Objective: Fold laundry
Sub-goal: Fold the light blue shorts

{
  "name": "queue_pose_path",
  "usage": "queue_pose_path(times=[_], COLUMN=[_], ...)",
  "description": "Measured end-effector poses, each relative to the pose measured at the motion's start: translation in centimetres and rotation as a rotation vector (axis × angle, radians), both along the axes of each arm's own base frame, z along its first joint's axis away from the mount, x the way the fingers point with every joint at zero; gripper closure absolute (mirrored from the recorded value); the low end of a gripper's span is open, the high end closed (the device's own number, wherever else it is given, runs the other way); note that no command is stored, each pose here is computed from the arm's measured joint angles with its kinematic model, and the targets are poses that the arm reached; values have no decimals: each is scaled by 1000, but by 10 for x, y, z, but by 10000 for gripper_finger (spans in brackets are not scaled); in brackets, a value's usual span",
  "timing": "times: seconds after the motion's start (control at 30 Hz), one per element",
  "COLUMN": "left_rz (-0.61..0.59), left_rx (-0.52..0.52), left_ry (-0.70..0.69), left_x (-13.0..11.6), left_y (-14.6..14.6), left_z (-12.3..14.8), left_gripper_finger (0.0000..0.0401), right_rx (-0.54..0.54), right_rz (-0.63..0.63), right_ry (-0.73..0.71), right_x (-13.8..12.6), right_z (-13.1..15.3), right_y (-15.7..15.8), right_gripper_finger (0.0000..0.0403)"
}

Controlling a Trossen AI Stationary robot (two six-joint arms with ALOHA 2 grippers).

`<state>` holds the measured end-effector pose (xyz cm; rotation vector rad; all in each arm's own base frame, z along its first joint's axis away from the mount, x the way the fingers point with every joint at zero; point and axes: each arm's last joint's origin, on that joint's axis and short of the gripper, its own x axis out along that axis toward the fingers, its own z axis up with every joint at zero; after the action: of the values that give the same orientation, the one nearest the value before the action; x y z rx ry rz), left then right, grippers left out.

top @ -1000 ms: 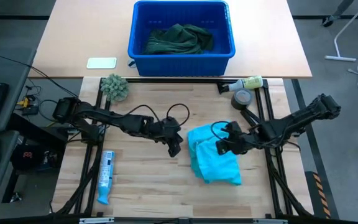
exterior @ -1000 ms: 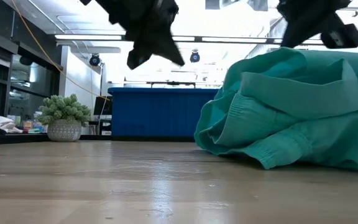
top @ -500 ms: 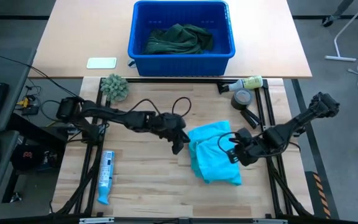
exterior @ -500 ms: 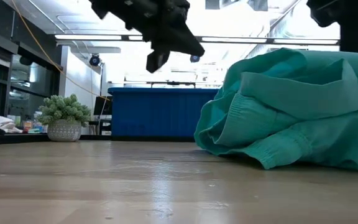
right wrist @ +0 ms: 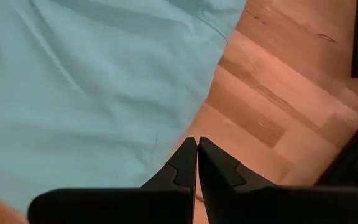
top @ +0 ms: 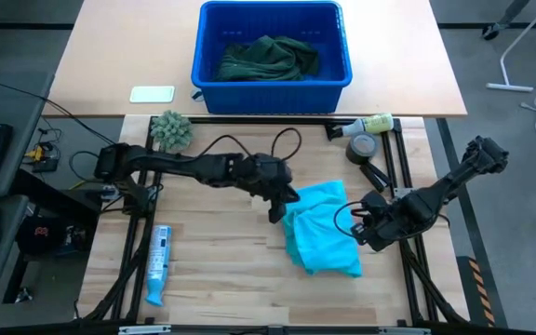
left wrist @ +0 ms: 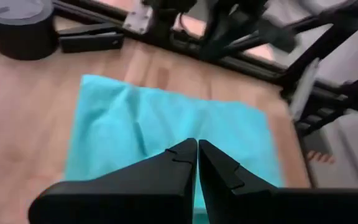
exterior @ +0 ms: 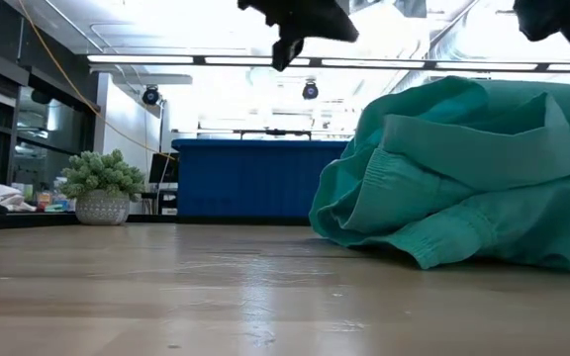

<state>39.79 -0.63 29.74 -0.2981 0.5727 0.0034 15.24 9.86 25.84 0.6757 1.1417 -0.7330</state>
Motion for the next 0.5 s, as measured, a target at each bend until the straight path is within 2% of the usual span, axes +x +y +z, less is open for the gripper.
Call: queue_pose_path(times=[0.17, 0.3, 0.4, 0.5], left_rz=[8, -76, -119, -142], left_rx=[-85, -44, -7, 2], left_ry=[94, 95, 63, 49], left_x=[4, 8, 15, 29], left_y=[2, -21, -42, -58], left_z=[-9, -16, -25, -40], left_gripper_finger=[401, 401, 401, 401], right_rx=[31, 68, 86, 88], right_rz=[104, 189, 192, 129], right_ry=[68, 82, 76, 23], right_x=[-10, -18, -25, -32], right_z=[0, 0, 1, 4], right_y=[7, 17, 24, 28], right_gripper_finger=[403, 403, 403, 403])
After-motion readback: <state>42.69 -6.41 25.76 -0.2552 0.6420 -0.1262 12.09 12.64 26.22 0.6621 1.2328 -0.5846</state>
